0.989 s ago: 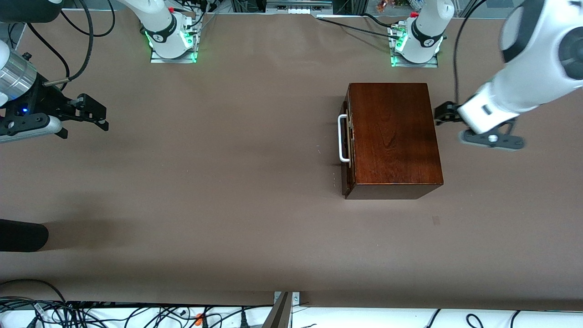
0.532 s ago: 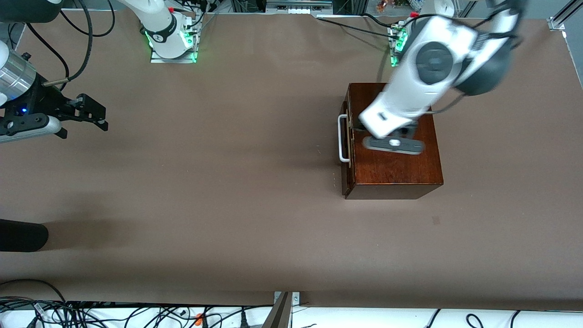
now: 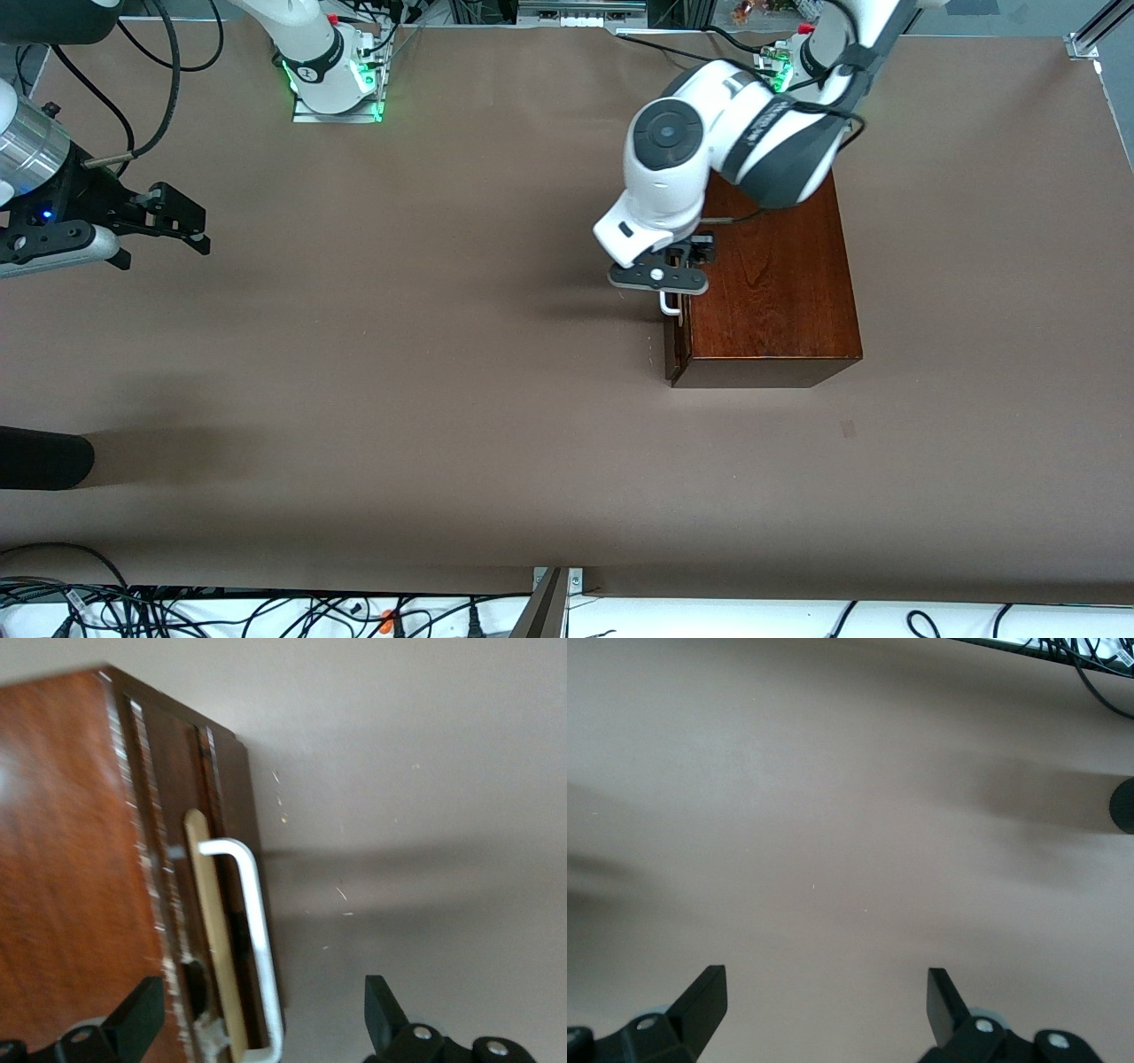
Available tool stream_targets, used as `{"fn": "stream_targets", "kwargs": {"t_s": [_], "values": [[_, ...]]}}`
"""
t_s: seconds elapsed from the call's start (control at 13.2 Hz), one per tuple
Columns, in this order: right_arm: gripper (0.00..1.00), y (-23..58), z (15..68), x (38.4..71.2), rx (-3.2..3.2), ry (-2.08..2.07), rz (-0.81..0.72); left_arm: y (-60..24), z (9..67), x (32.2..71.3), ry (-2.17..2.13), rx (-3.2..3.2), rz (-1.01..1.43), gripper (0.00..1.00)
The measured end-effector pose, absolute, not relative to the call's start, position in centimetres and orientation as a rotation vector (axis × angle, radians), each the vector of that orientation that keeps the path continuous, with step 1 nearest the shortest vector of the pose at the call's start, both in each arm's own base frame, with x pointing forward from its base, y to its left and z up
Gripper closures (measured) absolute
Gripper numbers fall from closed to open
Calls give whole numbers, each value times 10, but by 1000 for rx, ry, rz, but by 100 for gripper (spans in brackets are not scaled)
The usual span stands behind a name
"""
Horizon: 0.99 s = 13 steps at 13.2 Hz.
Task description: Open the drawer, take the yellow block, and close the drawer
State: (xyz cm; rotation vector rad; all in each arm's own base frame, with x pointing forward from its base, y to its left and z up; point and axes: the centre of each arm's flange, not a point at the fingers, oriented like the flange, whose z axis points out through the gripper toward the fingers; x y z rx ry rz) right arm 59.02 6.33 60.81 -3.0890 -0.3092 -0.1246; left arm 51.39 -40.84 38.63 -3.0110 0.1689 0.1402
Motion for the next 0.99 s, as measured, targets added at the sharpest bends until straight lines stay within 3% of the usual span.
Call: {"fn": "stream_targets", "kwargs": {"t_s": [0.99], "values": [[0, 62, 608, 590, -3090, -306, -125, -439, 318, 482, 218, -2898, 34, 0]]}}
